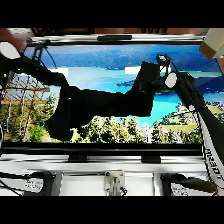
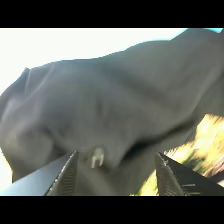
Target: Fold the shirts.
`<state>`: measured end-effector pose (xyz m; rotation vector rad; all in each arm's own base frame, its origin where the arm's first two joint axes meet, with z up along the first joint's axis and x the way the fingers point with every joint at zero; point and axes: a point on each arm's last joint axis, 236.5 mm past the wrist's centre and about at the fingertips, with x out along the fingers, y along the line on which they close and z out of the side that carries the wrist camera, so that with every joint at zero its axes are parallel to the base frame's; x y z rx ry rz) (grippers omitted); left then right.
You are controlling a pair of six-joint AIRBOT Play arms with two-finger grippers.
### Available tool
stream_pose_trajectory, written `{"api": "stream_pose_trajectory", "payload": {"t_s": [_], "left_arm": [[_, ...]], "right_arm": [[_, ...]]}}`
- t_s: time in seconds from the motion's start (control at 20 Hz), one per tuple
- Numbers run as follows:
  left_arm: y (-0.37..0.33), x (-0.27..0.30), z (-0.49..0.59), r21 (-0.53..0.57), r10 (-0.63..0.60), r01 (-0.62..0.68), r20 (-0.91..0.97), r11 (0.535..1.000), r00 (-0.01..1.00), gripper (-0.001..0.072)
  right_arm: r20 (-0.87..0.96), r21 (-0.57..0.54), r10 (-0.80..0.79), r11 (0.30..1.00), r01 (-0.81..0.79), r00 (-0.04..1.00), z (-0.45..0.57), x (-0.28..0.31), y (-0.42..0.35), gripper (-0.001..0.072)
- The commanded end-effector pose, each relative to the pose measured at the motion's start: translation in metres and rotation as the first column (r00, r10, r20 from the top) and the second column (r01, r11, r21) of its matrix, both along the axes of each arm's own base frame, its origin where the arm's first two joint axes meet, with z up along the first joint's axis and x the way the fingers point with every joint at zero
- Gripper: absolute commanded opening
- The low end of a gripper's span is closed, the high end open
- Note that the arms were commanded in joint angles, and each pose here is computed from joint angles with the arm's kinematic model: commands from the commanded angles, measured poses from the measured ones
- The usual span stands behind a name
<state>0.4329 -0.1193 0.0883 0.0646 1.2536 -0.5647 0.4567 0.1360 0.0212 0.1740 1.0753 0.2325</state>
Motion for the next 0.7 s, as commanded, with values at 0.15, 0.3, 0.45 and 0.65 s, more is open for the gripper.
{"api": "stream_pose_trajectory", "payload": {"t_s": [0.15, 0.3, 0.45, 0.65], "left_arm": [[-0.035, -0.055, -0.066, 0.311, -0.255, 0.281, -0.122, 0.908, 0.959, 0.0575], [-0.047, -0.056, -0.095, 0.317, -0.288, 0.313, -0.124, 0.895, 0.949, 0.0573], [-0.047, -0.065, -0.122, 0.31, -0.342, 0.387, -0.189, 0.869, 0.92, 0.0565], [-0.046, -0.042, -0.133, 0.352, -0.345, 0.366, -0.124, 0.861, 0.93, 0.0524]], "right_arm": [[-0.088, -0.022, 0.054, 0.998, -0.056, 0.995, -0.01, -0.021, 0.0, 0.0054], [-0.091, -0.042, 0.092, 0.995, -0.096, 0.992, -0.012, -0.024, 0.0, 0.0054], [-0.081, -0.049, 0.107, 0.993, -0.112, 0.991, -0.011, -0.023, 0.0, 0.0054], [-0.079, -0.053, 0.115, 0.991, -0.119, 0.99, -0.011, -0.023, -0.001, 0.0054]]}}
